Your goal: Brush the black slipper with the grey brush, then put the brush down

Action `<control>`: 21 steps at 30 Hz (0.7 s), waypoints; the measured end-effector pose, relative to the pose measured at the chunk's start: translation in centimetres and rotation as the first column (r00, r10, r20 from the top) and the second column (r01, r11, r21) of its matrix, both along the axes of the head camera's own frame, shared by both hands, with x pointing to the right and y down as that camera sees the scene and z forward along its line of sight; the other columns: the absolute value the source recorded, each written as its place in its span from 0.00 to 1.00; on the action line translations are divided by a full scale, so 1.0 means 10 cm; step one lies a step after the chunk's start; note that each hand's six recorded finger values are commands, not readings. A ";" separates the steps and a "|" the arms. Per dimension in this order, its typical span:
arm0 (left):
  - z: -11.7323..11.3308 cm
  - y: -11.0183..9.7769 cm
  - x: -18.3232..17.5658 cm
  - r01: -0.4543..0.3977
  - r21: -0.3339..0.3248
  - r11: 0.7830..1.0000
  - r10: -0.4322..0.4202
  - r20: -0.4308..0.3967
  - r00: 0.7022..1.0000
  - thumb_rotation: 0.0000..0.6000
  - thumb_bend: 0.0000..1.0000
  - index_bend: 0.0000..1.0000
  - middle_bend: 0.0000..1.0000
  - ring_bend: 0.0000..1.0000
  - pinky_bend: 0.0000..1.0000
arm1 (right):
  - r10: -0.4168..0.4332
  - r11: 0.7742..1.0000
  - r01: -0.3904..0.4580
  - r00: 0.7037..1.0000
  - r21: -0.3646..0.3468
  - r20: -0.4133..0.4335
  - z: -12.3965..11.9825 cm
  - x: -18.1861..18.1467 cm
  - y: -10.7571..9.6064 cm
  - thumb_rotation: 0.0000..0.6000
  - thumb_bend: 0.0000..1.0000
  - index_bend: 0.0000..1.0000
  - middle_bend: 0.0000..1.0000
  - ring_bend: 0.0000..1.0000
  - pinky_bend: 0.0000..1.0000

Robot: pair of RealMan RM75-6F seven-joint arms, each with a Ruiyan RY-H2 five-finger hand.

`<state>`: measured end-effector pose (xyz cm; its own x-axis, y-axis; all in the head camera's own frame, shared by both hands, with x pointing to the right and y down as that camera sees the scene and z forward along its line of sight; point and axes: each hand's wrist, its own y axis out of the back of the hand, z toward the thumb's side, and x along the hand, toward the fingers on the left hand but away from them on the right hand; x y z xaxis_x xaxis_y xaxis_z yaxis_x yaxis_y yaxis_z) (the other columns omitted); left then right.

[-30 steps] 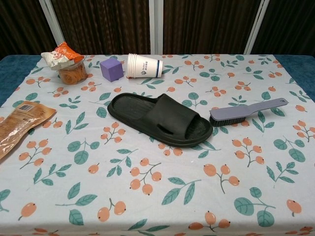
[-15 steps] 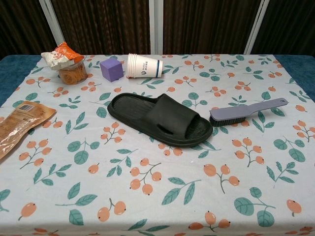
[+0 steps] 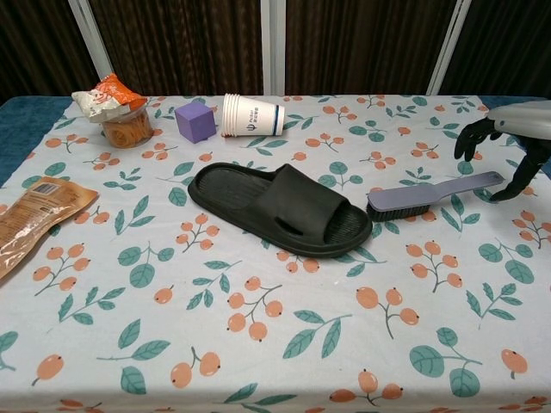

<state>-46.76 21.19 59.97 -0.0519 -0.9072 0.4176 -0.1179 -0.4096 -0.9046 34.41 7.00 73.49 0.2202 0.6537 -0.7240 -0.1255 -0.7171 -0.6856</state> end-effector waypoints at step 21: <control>0.01 0.00 -0.05 0.027 0.000 1.000 -0.027 0.001 1.000 1.00 0.14 0.12 0.16 0.05 0.11 | 0.053 0.985 -0.050 0.999 -0.163 0.010 0.29 -0.17 0.04 1.00 0.00 0.48 0.51 0.42 0.45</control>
<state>-47.29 21.15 60.12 -0.0766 -0.9054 0.4175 -0.1275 -0.4064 -0.9048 32.70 7.39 76.38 0.2006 0.5380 -0.8187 -0.0766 -0.8245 -0.5606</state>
